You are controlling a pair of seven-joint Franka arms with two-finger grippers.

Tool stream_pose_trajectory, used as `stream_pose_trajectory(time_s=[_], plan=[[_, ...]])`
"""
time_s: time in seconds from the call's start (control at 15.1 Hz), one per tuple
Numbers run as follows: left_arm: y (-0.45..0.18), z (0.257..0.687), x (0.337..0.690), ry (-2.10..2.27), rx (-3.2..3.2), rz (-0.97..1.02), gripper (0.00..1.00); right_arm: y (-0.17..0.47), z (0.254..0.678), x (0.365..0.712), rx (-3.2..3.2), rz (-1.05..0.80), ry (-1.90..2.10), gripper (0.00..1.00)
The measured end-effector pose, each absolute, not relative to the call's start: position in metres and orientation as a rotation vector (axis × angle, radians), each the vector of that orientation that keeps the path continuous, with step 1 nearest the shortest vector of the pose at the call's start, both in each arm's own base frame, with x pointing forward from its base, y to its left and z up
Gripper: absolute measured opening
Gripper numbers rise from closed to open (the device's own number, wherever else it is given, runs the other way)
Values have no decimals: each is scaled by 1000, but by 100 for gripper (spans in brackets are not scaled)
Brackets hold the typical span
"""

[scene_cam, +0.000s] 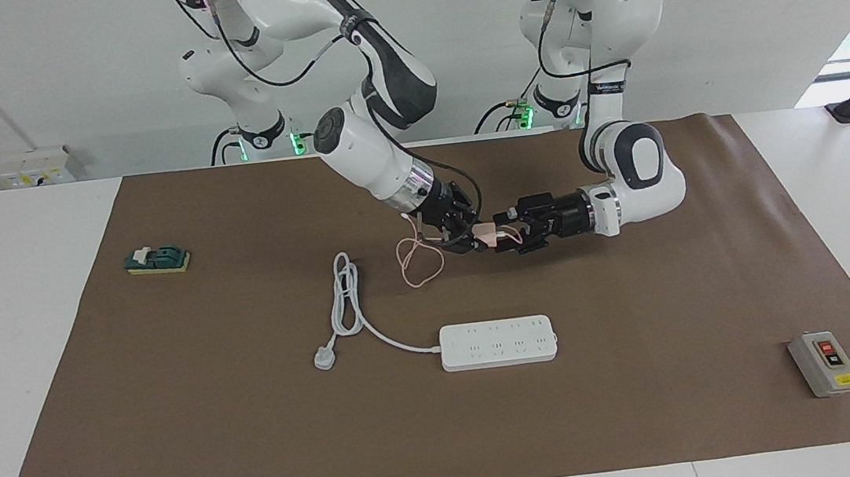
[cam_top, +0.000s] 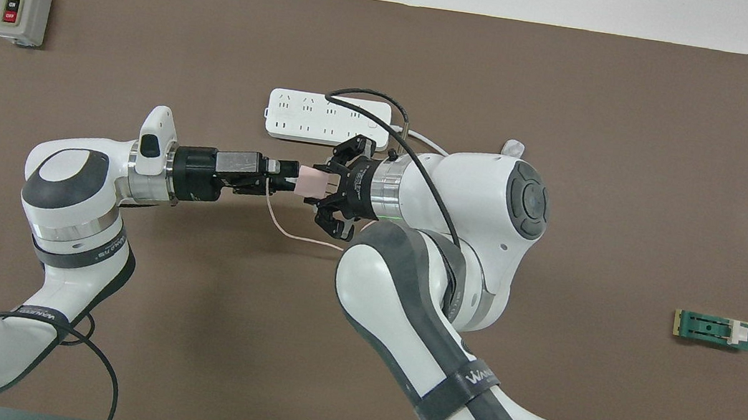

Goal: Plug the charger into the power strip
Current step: 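Close the left gripper on the charger held by the right gripper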

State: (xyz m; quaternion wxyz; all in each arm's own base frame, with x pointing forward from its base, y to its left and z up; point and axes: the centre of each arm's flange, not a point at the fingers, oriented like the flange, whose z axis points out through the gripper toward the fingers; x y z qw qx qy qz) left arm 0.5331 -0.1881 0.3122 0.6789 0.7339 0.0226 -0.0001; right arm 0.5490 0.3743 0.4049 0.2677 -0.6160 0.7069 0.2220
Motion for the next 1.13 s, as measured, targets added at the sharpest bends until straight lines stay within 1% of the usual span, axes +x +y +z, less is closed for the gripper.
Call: stream_pose_trajectory(time_s=[0.8,1.13], plan=[[-189,312,531,21,1663,-19,100,374,404,549,-1662,599,1909,47],[-190,319,537,-2,1669,-10,100,374,404,549,-1662,599,1909,47]])
